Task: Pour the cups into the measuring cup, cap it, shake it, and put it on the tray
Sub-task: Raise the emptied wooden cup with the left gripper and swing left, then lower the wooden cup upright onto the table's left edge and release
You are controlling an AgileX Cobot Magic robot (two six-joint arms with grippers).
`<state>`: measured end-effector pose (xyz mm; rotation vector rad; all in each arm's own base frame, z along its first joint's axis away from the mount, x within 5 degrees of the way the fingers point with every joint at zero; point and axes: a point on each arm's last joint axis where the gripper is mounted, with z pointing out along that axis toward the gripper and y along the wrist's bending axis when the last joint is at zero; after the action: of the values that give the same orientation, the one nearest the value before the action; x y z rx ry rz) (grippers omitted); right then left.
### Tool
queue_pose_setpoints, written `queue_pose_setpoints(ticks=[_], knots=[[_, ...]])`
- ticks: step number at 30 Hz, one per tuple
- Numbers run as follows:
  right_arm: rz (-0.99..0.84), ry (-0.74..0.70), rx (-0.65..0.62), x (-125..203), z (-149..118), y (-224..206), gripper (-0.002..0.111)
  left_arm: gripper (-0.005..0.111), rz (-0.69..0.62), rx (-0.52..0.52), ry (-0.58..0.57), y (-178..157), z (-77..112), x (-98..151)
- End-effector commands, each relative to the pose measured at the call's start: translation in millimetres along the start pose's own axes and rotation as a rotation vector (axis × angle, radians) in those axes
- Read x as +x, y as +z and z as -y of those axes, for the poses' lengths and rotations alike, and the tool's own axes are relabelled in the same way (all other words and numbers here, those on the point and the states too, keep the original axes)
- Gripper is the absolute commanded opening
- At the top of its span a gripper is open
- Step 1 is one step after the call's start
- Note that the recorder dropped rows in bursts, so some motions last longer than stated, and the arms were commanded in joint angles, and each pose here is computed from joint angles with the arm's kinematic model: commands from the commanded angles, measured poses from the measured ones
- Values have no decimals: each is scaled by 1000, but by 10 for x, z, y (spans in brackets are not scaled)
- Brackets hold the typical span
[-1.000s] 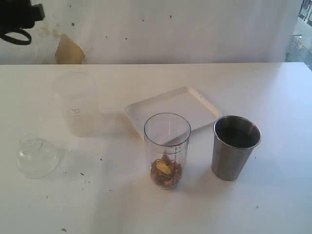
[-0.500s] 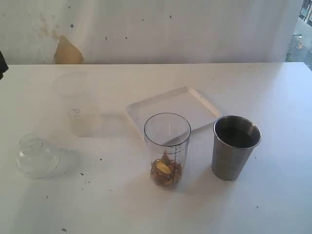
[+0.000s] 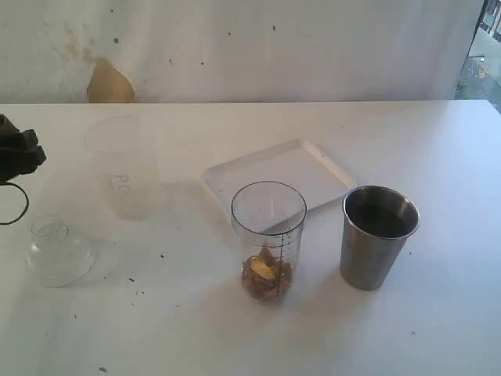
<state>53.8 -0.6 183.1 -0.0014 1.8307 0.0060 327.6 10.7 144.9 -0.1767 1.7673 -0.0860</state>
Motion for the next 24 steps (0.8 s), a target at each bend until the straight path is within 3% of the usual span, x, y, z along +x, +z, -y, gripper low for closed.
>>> queue_pose_setpoints(ticks=[1, 6, 11, 14, 17, 24], knots=[[6, -1, 1, 7, 1, 0, 0, 0, -30, -4, 56, 116, -41, 189], [6, -1, 1, 7, 1, 0, 0, 0, -85, -11, 46, 251, -66, 357], [6, -1, 1, 7, 1, 0, 0, 0, -96, -9, 110, 325, -79, 439], [6, -1, 1, 7, 1, 0, 0, 7, -97, -4, 113, 359, -78, 465], [6, -1, 1, 7, 1, 0, 0, 26, -83, 5, 115, 364, -69, 449], [6, -1, 1, 7, 1, 0, 0, 96, -69, 6, 117, 365, -67, 437]])
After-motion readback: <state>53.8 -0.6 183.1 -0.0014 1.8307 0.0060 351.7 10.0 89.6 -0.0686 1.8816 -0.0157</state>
